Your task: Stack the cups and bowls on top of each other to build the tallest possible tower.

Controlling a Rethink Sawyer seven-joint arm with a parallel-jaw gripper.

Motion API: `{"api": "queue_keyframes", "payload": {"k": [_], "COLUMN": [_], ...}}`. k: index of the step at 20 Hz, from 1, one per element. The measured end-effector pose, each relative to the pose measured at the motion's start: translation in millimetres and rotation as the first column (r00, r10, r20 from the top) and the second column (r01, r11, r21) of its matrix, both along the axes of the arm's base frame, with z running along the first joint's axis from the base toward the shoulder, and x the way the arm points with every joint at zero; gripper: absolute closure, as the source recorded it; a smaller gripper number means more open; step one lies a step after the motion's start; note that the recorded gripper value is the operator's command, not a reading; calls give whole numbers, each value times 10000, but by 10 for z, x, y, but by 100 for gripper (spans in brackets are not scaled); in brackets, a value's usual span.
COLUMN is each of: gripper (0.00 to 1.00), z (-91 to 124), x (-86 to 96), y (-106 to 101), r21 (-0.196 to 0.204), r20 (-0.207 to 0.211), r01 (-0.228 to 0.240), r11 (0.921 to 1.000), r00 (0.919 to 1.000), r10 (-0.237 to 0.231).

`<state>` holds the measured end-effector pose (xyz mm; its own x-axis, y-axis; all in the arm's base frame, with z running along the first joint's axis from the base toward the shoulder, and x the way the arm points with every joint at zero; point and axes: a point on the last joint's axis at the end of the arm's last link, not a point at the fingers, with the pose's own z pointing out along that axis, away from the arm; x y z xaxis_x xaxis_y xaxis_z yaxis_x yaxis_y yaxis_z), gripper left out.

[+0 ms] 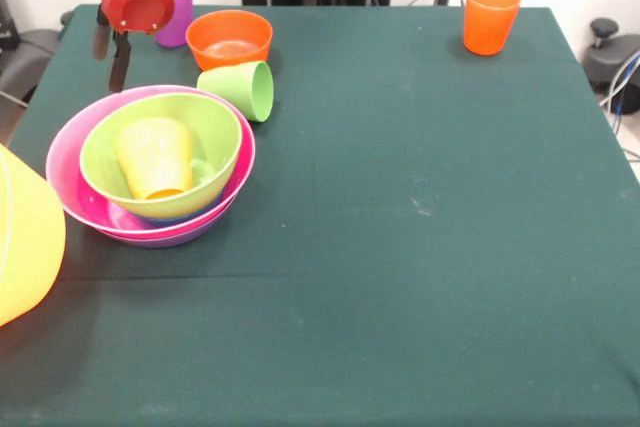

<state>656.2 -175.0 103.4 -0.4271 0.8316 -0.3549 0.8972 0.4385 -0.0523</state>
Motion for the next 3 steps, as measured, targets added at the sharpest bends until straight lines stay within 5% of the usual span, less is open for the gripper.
{"api": "queue_keyframes", "payload": {"k": [3], "gripper": [0], "z": [-1], "x": [9], "y": [28], "r21": [101], "r20": [-29], "r01": [92], "r11": [9999], "r00": [10000], "r10": [-92]}}
